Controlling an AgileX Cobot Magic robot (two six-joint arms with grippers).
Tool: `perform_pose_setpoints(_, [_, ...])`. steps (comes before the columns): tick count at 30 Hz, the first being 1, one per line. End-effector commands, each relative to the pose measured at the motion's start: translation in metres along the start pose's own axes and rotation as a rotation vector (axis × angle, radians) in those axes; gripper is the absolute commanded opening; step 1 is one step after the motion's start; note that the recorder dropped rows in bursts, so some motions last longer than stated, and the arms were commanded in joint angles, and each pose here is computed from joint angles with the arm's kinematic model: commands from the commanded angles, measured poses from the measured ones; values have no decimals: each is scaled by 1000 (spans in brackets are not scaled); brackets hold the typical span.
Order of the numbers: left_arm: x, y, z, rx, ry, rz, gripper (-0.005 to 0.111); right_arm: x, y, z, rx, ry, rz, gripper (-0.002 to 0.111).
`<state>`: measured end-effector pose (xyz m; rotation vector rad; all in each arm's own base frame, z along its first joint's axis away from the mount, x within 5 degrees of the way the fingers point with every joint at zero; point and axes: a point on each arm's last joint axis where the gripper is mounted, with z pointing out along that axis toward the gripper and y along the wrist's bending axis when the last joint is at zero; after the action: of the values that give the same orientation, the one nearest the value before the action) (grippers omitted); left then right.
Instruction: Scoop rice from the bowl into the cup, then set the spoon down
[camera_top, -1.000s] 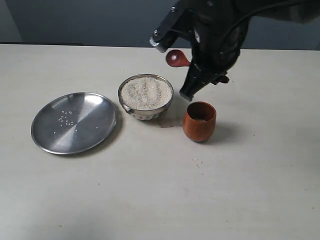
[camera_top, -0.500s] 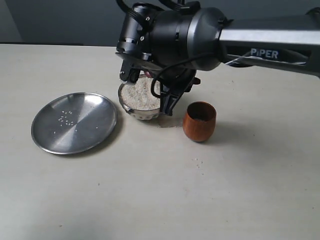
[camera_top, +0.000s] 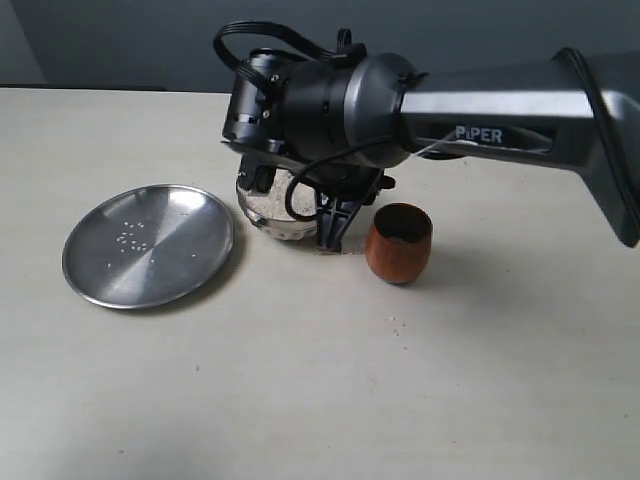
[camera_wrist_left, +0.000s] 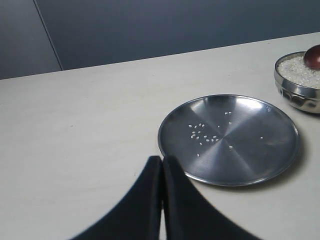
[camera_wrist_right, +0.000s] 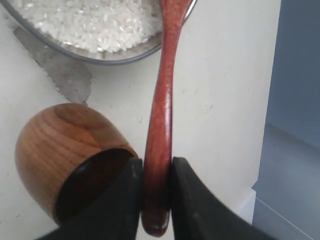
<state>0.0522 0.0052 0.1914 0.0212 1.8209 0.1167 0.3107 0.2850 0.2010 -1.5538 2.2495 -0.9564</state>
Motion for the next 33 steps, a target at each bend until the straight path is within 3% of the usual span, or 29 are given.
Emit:
perform_pose_setpoints(1, [1, 0, 0, -3, -3, 4, 0, -3, 3, -5, -1, -11, 1, -1])
perform_pose_setpoints(16, [1, 0, 0, -3, -3, 4, 0, -4, 19, -7, -167, -16, 73, -1])
perform_pose_setpoints(20, [1, 0, 0, -3, -3, 4, 0, -2, 16, -4, -175, -2, 157, -1])
perform_pose_setpoints(28, [1, 0, 0, -3, -3, 4, 0, 5, 12, 5, -319, 25, 269, -1])
perform_pose_setpoints(33, [1, 0, 0, -3, -3, 4, 0, 1, 9, -5, -360, -69, 323, -1])
